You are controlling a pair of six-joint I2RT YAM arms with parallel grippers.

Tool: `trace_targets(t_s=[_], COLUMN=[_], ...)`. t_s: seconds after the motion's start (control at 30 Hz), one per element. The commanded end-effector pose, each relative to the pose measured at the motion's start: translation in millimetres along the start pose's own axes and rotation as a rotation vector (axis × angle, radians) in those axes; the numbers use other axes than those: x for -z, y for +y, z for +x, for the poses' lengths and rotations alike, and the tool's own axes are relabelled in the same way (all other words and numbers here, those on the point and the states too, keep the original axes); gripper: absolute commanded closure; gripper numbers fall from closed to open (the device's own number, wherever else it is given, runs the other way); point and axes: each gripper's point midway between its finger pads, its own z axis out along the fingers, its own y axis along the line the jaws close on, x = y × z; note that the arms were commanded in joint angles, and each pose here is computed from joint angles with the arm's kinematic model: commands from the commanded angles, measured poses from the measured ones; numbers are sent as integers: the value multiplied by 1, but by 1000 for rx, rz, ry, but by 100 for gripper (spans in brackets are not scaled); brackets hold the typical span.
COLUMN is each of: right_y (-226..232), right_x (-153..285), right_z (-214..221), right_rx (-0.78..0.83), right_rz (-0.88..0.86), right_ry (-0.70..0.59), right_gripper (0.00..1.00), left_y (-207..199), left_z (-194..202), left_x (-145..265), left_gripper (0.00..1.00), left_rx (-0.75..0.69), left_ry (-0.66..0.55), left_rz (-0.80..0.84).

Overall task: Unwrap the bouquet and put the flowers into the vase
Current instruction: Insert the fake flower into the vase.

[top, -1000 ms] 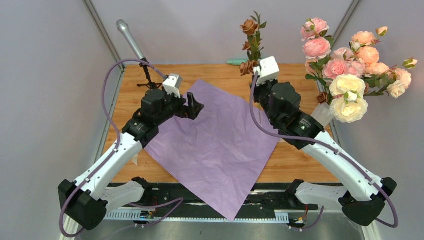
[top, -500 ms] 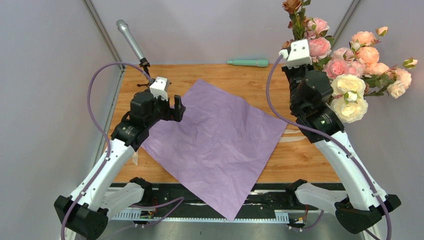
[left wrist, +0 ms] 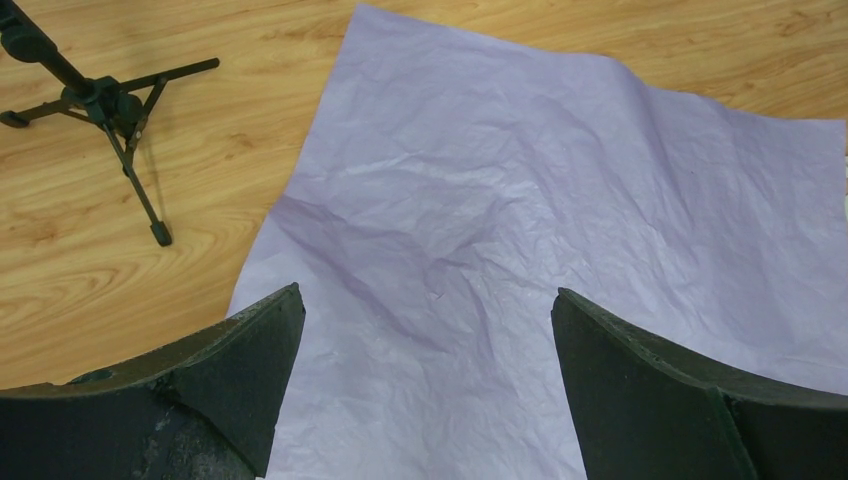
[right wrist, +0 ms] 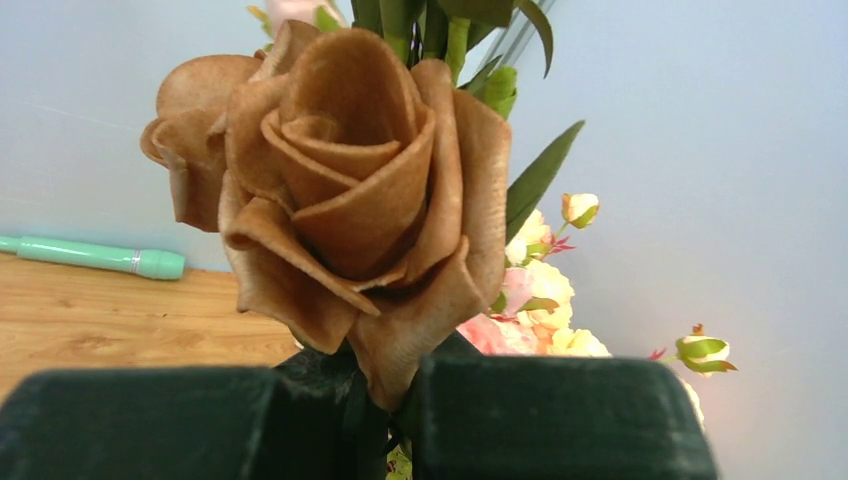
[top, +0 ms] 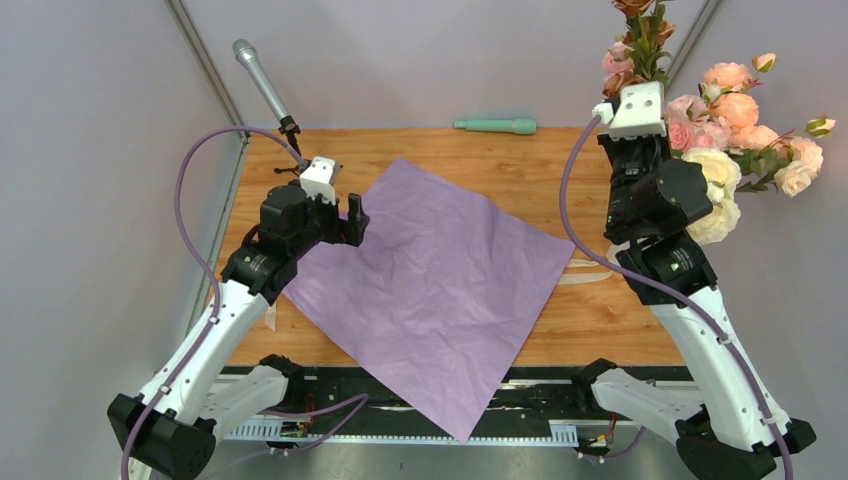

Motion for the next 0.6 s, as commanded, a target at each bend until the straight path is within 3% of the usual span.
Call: trace_targets(t_s=[0.0, 0.57], right_y=[-27, -30], right_x=[6, 7], right_z=[-7, 11], right_rx=[-38, -117], right_rz=[76, 134], right_ry=[-36, -129], right_gripper=[100, 100], left_y=[3, 3], left_z=[-8, -6], left_x=[4, 3], left_gripper=[0, 0], left_rx=[-22, -24], left_ry=[-35, -32], left_rz=[-10, -11])
